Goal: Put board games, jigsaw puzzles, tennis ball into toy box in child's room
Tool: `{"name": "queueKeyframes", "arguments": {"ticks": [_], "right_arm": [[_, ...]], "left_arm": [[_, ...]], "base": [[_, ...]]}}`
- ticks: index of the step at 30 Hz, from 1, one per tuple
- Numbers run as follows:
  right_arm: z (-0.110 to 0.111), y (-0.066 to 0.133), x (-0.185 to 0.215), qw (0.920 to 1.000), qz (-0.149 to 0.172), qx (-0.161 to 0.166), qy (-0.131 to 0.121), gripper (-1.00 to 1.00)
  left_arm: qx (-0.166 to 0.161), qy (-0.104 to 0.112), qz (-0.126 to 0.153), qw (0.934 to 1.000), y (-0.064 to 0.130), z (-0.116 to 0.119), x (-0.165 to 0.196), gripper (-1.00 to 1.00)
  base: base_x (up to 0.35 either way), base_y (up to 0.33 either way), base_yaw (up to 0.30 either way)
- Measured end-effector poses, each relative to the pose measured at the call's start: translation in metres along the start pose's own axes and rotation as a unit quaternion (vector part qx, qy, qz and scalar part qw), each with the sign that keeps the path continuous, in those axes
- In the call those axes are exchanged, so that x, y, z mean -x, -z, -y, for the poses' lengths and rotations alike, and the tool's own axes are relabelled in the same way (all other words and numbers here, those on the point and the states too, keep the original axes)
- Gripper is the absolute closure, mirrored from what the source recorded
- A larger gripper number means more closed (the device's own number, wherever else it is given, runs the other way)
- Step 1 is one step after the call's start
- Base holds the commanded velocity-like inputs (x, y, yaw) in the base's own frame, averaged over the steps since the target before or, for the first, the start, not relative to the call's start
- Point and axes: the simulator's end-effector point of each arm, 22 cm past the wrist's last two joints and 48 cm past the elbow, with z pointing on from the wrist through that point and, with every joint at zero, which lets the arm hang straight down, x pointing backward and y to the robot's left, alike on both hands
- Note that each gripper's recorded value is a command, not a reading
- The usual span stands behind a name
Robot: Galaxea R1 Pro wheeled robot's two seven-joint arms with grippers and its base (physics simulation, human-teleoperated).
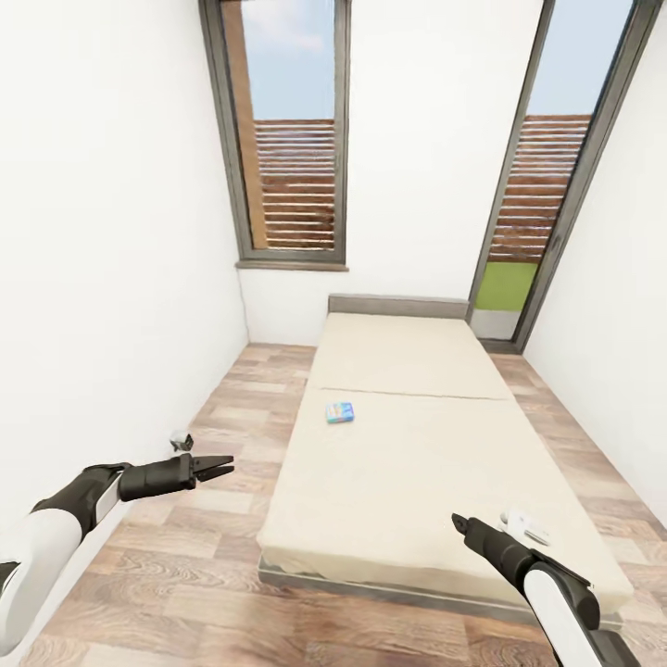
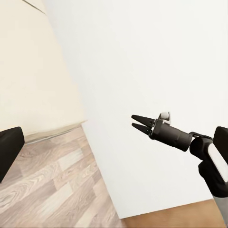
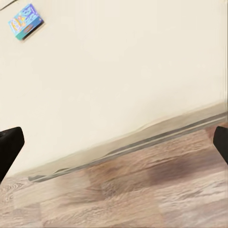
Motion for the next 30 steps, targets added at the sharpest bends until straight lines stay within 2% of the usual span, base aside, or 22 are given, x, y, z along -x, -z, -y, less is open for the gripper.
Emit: {"name": "queueKeyframes", "arguments": {"ticks": [5, 13, 30], "right_arm": [[-0.001, 0.001, 0.002, 1.0, 0.002, 0.001, 0.0, -1.0], [-0.002, 0.003, 0.004, 1.0, 0.005, 0.002, 0.0, -1.0], [-0.004, 0.008, 0.009, 0.9999, 0.012, 0.006, -0.002, -1.0]], "left_arm": [[-0.001, -0.003, 0.001, 1.0, 0.001, 0.003, 0.001, -1.0], [-0.002, -0.007, 0.002, 1.0, 0.001, 0.007, 0.003, -1.0], [-0.004, -0.016, 0.004, 0.9999, 0.003, 0.016, 0.007, -1.0]], "base": [[0.016, 0.061, -0.244], [0.058, 0.217, -0.244], [0.154, 0.233, -0.244]]}}
